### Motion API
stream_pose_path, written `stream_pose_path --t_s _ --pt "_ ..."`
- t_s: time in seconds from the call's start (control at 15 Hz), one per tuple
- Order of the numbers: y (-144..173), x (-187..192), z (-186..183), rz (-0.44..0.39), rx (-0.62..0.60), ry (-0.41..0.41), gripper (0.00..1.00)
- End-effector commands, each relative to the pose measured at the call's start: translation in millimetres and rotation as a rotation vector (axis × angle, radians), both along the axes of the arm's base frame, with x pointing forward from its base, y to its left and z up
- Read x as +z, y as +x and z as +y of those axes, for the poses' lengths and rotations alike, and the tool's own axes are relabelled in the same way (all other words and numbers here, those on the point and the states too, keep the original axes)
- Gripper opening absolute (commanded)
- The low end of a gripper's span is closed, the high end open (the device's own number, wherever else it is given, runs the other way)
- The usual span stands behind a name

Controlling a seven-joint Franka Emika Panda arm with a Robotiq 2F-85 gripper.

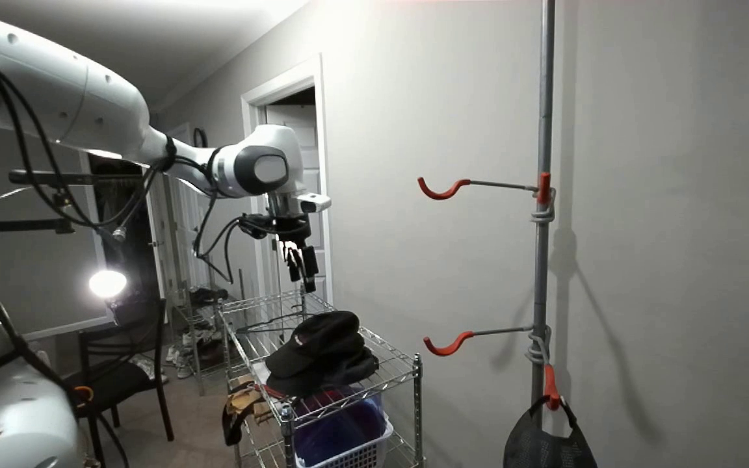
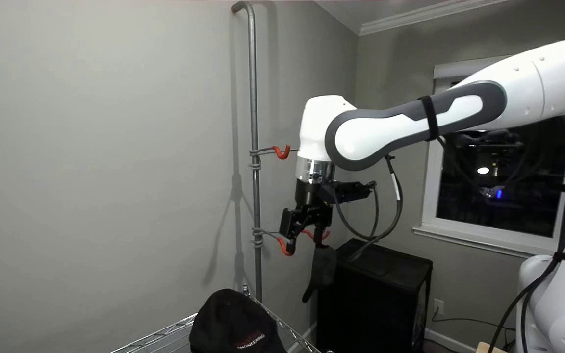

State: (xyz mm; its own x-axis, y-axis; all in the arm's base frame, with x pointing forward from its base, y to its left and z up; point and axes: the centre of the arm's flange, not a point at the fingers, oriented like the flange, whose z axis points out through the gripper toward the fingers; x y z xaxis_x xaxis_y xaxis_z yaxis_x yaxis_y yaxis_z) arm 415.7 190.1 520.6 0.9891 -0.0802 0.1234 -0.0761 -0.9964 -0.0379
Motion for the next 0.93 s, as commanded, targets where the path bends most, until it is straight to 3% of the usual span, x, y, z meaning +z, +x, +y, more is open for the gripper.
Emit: stream_pose_path --t_s 0.0,0.53,0.87 --pt "-23.2 -10.3 -72.4 -0.016 -0.126 0.031 1.0" --pt "2.1 -35.6 -228.0 -0.015 -0.276 0.075 1.0" --pt "16.9 -73.7 -325.3 -0.073 -0.34 0.078 1.0"
